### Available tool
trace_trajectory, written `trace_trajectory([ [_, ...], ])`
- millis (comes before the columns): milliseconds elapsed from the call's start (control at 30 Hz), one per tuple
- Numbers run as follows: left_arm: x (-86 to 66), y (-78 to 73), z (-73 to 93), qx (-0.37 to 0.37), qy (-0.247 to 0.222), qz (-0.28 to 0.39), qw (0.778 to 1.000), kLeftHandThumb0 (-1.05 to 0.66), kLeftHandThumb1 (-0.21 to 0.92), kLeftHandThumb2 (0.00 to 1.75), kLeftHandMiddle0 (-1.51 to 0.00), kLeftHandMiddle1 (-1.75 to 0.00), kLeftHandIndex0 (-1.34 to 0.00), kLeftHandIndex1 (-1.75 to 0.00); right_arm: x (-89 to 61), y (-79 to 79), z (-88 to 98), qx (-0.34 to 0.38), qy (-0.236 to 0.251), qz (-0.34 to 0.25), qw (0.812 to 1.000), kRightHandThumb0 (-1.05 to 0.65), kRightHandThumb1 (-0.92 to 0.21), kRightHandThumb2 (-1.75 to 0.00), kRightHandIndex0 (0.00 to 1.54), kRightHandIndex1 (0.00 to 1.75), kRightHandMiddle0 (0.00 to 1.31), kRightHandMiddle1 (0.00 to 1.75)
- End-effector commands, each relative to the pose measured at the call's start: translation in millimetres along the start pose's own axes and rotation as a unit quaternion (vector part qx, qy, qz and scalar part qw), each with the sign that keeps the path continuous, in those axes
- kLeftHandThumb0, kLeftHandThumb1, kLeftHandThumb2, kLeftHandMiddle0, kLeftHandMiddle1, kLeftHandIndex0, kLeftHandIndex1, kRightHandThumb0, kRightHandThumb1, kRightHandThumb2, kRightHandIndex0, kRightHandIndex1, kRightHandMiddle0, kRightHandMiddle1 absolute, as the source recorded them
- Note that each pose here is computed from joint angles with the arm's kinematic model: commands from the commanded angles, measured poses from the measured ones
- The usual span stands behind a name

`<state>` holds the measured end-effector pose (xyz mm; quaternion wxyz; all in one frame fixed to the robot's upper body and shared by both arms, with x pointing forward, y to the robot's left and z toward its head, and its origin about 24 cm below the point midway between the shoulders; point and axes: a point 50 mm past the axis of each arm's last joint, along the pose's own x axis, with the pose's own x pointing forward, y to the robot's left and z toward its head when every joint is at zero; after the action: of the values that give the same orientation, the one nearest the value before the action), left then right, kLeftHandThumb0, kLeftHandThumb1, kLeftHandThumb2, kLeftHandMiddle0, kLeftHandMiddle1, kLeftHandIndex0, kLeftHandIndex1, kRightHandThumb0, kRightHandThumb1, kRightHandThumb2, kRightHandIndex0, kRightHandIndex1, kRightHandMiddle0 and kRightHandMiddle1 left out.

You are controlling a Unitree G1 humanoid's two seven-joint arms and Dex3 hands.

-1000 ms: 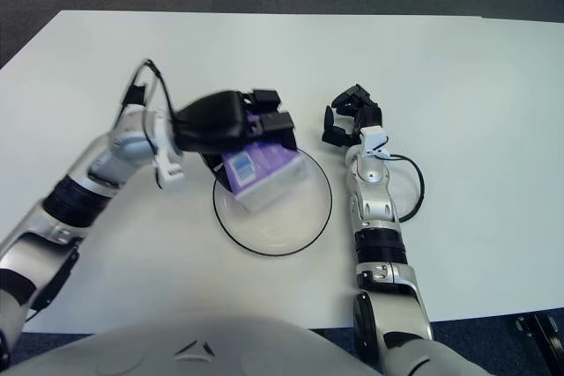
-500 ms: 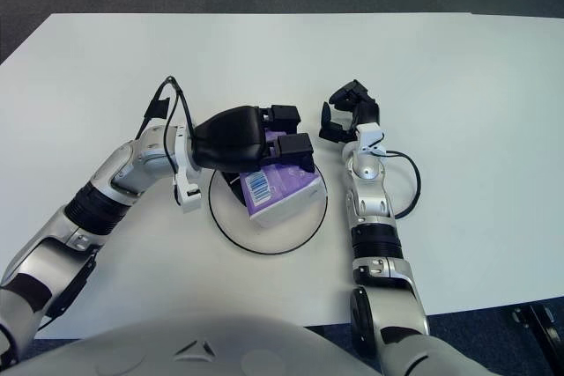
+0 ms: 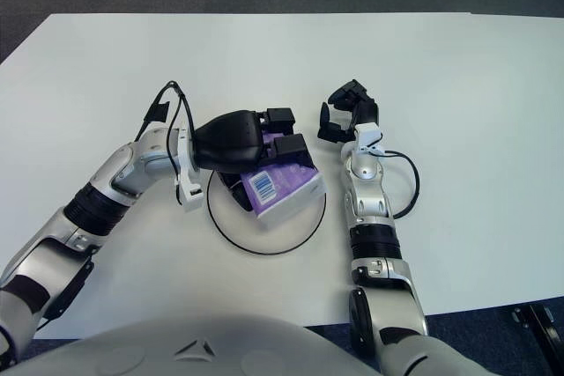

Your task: Put the tissue paper into the plate.

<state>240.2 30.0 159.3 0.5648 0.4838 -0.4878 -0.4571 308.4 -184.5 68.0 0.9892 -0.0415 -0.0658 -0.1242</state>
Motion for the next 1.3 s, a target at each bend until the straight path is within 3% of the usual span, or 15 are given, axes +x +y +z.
trace_trajectory([
  [0,-0.5,7.6,2.0,0.006,0.006,-0.014,1.000,-0.82,0.92,0.85,-0.09,-0.97,0.00,-0.75,-46.2,-1.1,-56.9,0.016,0.127,-0.008,0.992,-0.53,-0.20,-1.46,1.27,1.75,0.71,1.75],
  [267,-3.2,9.7,3.0,-0.001,0.023,-0.053,0.998,-0.92,0.92,1.01,-0.04,-0.62,0.00,-0.50,-46.9,0.5,-50.7,0.011,0.120,-0.008,0.993,-0.52,-0.19,-1.47,1.24,1.75,0.71,1.75],
  [567,-4.5,13.2,2.3,-0.018,0.024,-0.061,0.998,-1.02,0.92,1.09,-0.02,-0.51,0.00,-0.44,-46.5,1.0,-47.7,-0.061,0.120,-0.014,0.991,-0.55,-0.15,-1.52,1.25,1.75,0.75,1.75],
  [933,-6.4,15.2,-1.4,-0.050,0.009,-0.058,0.997,-1.05,0.92,1.06,0.00,-0.45,0.00,-0.38,-45.1,10.1,-38.0,-0.123,0.106,-0.022,0.986,-0.57,-0.11,-1.57,1.25,1.75,0.79,1.75],
  [1100,-8.7,18.6,-3.8,-0.071,0.006,-0.070,0.995,-1.05,0.92,0.99,0.00,-0.35,0.00,-0.32,-40.6,11.2,-48.7,-0.141,0.126,-0.028,0.982,-0.57,-0.11,-1.57,1.25,1.75,0.79,1.75],
  [1267,-11.6,22.5,-5.7,-0.080,0.005,-0.070,0.994,-1.05,0.92,0.94,0.00,-0.29,0.00,-0.25,-37.2,-10.4,-68.8,-0.077,0.172,-0.036,0.981,-0.57,-0.11,-1.57,1.25,1.75,0.79,1.75],
])
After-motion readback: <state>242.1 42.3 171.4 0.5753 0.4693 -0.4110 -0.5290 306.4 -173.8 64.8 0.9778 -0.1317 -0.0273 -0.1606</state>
